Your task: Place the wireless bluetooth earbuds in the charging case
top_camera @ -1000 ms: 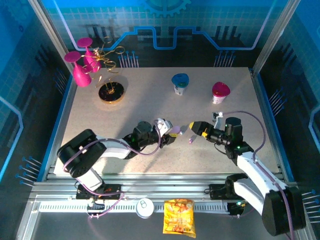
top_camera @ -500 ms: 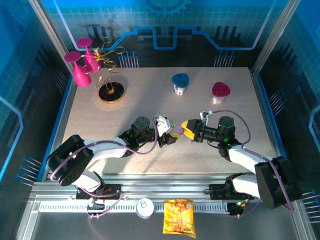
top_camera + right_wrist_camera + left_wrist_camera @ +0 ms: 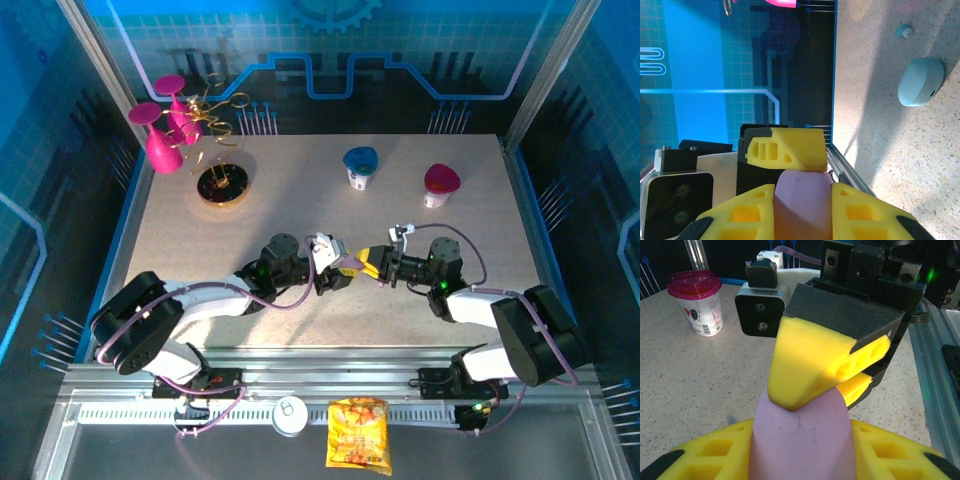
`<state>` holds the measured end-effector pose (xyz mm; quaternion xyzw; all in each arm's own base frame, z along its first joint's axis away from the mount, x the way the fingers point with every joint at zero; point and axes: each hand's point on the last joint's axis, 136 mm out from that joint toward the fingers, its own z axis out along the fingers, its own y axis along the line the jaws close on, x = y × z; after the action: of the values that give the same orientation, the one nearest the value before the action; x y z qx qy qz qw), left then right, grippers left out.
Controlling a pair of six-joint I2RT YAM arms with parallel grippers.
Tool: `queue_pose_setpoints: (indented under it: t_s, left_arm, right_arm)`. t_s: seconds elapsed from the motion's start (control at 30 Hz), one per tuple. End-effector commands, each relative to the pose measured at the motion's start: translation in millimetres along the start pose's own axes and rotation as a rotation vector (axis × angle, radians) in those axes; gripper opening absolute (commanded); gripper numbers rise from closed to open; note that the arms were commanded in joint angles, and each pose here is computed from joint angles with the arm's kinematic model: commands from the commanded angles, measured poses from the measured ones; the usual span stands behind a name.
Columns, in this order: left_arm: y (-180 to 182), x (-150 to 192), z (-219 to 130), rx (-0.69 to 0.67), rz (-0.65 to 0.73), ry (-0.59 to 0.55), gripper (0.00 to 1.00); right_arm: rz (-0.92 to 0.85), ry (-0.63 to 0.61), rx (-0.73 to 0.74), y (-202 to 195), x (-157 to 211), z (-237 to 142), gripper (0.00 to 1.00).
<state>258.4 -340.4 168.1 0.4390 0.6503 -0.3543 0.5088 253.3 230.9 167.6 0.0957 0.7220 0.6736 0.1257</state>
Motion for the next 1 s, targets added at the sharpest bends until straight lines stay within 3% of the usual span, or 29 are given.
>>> queue_pose_setpoints:
  t_s: [0.0,0.1,0.2,0.37,0.6,0.97]
  left_arm:
    - [4,-14,-3,-0.023,0.04,-0.059,0.55]
    - [7,-20,-6,-0.051,0.033,-0.103,0.85]
    - [12,-36,-13,-0.068,-0.005,-0.191,0.99]
    - [15,-60,-23,-0.065,-0.025,-0.3,0.99]
    - [16,-99,-31,-0.059,0.001,-0.44,0.88]
    - [6,-114,-24,0.033,0.015,-0.498,0.71]
  right_arm:
    - [-0.002,-0.004,-0.019,4,1,0,0.05]
    - [-0.006,-0.033,-0.032,11,-4,-2,0.05]
    - [-0.01,-0.061,-0.059,24,-9,-5,0.05]
    - [-0.013,-0.101,-0.108,53,-14,-13,0.05]
    - [-0.05,-0.16,-0.134,88,-16,-24,0.05]
    - [-0.044,-0.19,-0.219,116,-10,-36,0.05]
